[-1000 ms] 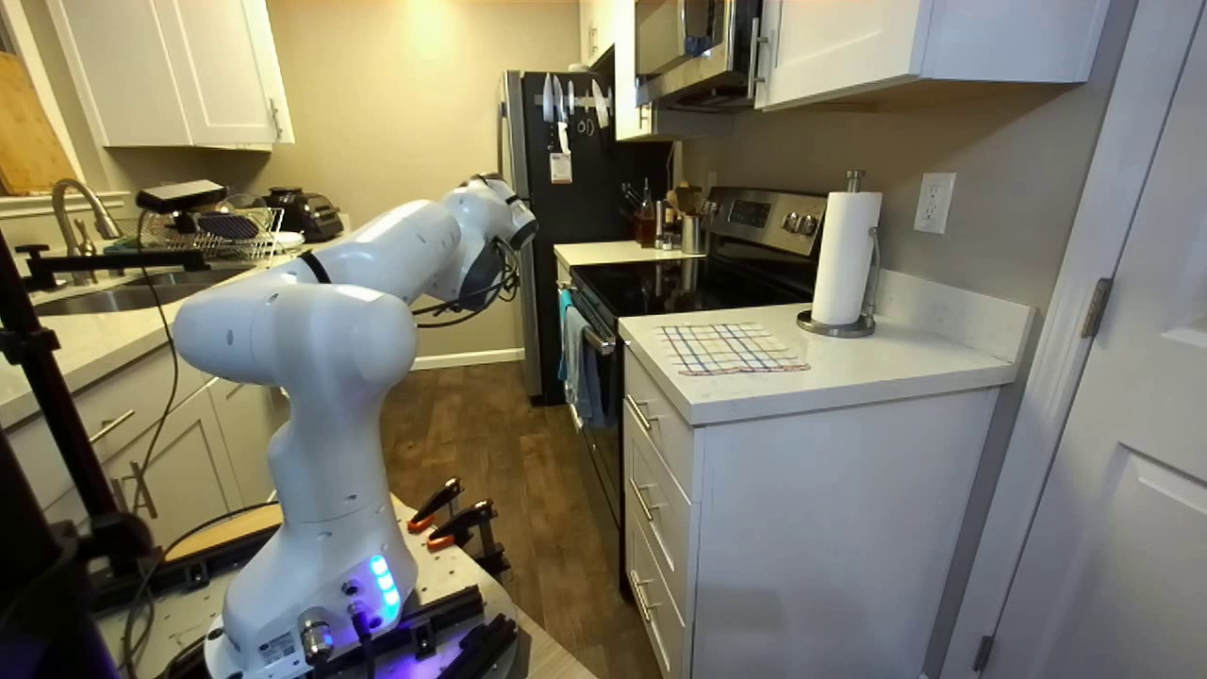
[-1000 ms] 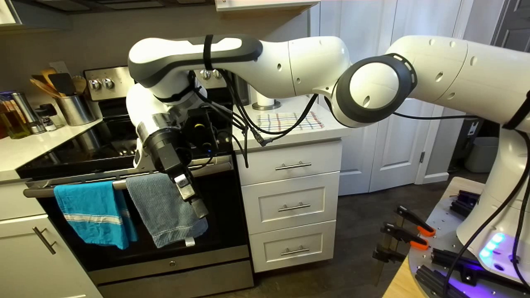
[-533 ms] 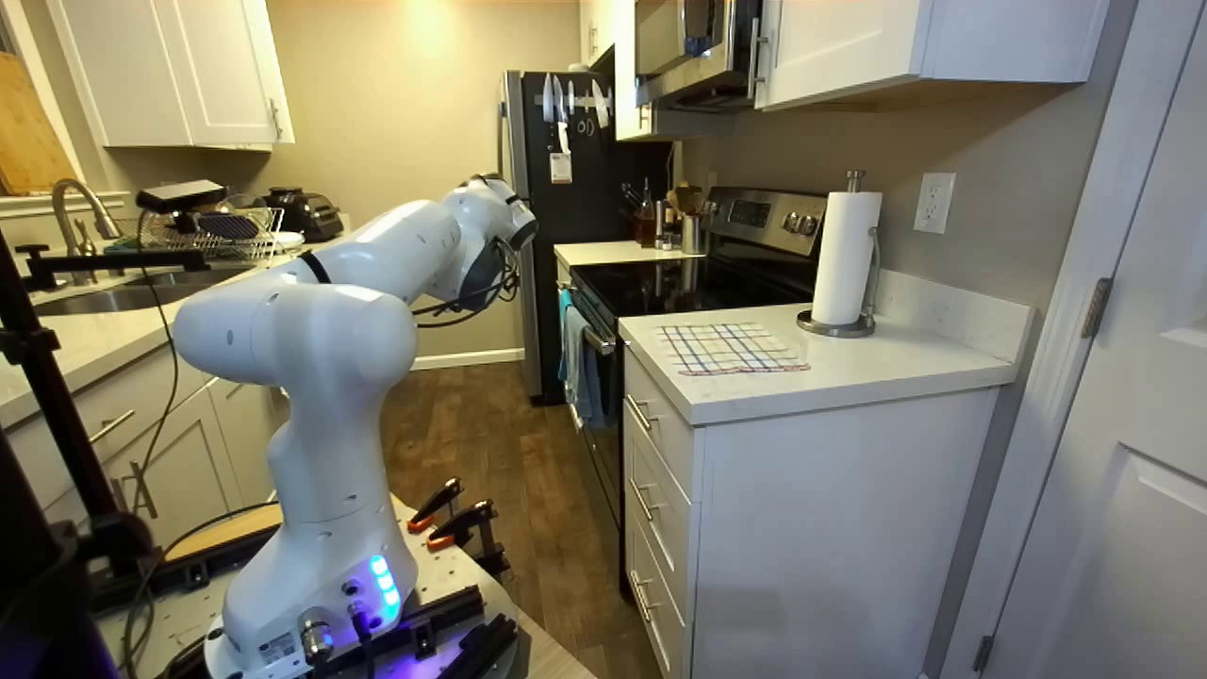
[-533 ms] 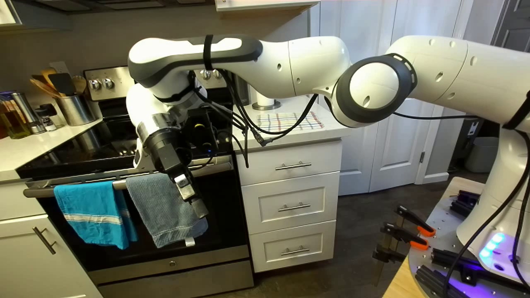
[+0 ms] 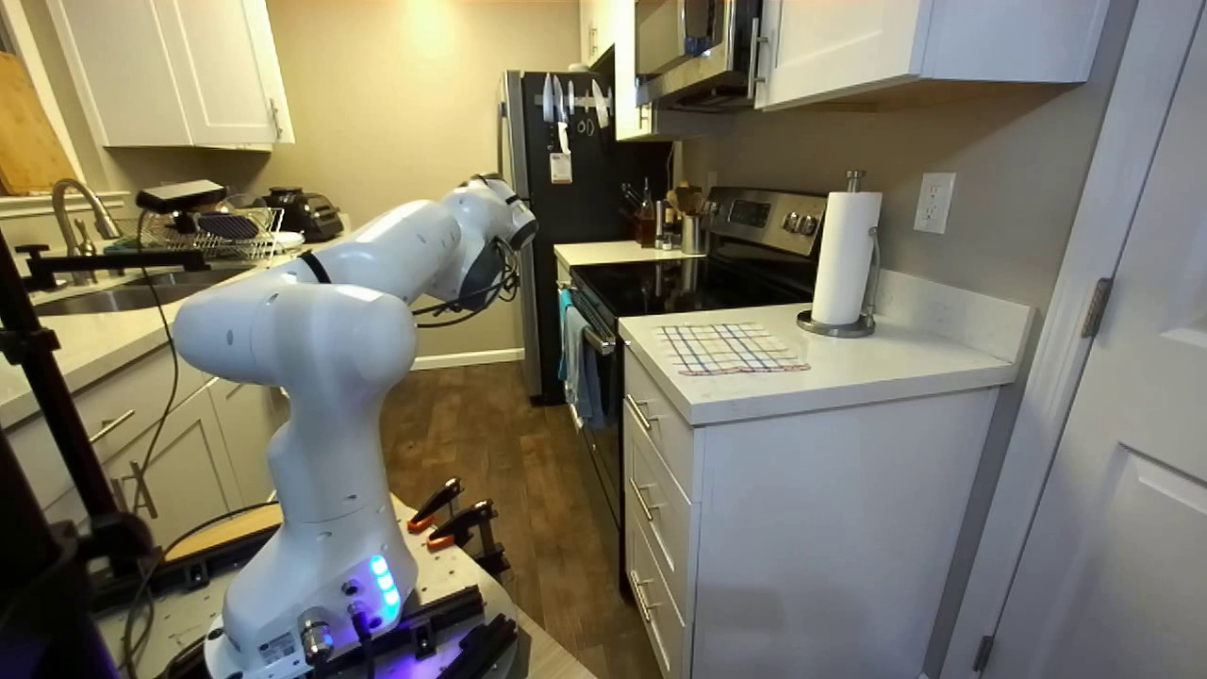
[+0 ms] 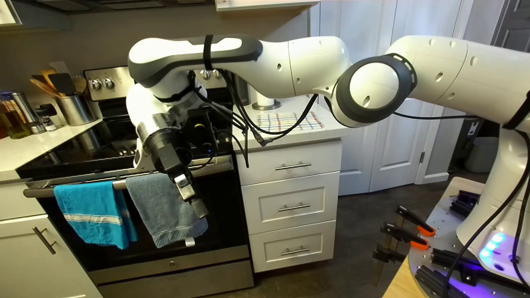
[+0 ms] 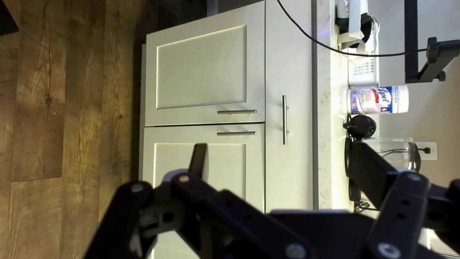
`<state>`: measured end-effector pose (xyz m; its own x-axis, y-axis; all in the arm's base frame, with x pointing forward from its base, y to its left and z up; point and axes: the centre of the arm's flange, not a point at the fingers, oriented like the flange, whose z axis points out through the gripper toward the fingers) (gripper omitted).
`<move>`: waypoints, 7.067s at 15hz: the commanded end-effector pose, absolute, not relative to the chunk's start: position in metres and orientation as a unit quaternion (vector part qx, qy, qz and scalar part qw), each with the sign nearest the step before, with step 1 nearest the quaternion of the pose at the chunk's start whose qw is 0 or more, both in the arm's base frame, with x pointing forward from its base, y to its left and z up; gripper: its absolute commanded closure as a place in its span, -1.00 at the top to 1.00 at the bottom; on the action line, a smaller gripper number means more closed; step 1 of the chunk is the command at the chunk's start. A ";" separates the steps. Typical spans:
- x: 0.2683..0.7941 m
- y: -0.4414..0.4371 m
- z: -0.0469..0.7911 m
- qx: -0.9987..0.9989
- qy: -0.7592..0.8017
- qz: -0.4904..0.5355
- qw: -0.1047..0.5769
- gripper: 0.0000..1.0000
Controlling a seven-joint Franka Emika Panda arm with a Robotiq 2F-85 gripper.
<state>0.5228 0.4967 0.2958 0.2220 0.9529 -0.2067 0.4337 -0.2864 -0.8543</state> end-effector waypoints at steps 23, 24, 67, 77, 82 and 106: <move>0.552 0.432 0.311 -0.825 -0.468 0.307 0.069 1.00; 0.555 0.423 0.313 -0.831 -0.462 0.305 0.060 1.00; 0.596 0.315 0.194 -0.846 -0.385 0.180 -0.323 1.00; 0.620 0.294 0.168 -0.815 -0.393 0.176 -0.389 1.00; 0.613 0.283 0.164 -0.804 -0.399 0.254 -0.362 1.00; 0.619 0.349 0.149 -0.763 -0.430 0.351 -0.332 1.00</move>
<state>0.6191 0.3488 0.1493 0.3841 0.4226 -0.8209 0.8885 -0.4111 0.2041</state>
